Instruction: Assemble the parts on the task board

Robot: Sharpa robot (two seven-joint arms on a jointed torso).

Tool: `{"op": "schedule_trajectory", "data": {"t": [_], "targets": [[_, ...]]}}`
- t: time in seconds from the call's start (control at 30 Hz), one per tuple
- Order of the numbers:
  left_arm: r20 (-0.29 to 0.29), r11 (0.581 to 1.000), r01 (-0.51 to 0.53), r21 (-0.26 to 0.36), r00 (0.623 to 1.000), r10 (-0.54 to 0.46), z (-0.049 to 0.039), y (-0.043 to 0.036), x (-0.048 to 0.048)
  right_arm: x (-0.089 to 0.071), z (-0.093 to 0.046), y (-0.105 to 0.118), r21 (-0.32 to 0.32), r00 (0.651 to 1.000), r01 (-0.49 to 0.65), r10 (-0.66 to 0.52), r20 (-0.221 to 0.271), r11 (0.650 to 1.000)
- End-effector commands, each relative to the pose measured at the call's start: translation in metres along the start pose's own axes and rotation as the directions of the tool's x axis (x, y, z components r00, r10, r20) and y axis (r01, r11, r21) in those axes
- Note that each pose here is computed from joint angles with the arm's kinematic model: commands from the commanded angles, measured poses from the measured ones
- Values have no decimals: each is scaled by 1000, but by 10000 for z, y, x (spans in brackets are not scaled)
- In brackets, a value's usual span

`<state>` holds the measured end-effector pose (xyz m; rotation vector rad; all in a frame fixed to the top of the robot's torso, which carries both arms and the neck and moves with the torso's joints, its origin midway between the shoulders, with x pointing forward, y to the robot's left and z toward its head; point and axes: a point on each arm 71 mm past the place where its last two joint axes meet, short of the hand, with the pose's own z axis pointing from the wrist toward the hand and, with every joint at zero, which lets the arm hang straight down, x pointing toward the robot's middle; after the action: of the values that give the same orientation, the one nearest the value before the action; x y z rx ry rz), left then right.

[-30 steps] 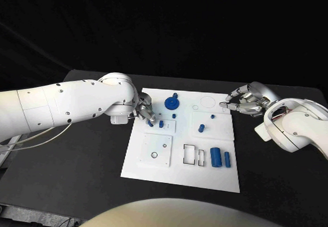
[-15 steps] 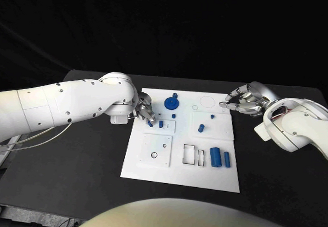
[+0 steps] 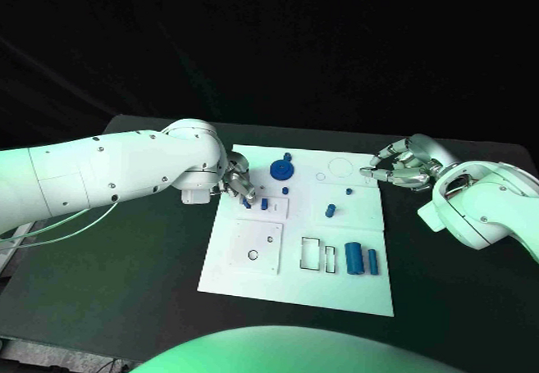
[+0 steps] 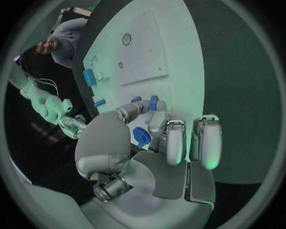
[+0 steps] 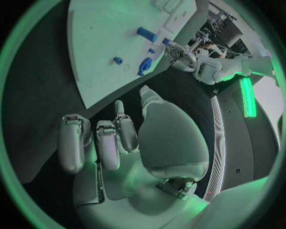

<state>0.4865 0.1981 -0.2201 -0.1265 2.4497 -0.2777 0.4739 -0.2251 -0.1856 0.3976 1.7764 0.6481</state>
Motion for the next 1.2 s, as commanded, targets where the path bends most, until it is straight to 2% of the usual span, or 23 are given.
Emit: {"op": "schedule_trajectory", "data": {"t": [0.03, 1.2], "targets": [[-52, 1000, -17, 3, 999, 17, 33, -15, 107, 11, 0, 7, -8, 1000, 9, -9, -10, 1000], [-20, 999, -43, -21, 999, 42, 1, -34, 126, 10, 0, 5, -9, 1000, 9, -9, -8, 1000]]}}
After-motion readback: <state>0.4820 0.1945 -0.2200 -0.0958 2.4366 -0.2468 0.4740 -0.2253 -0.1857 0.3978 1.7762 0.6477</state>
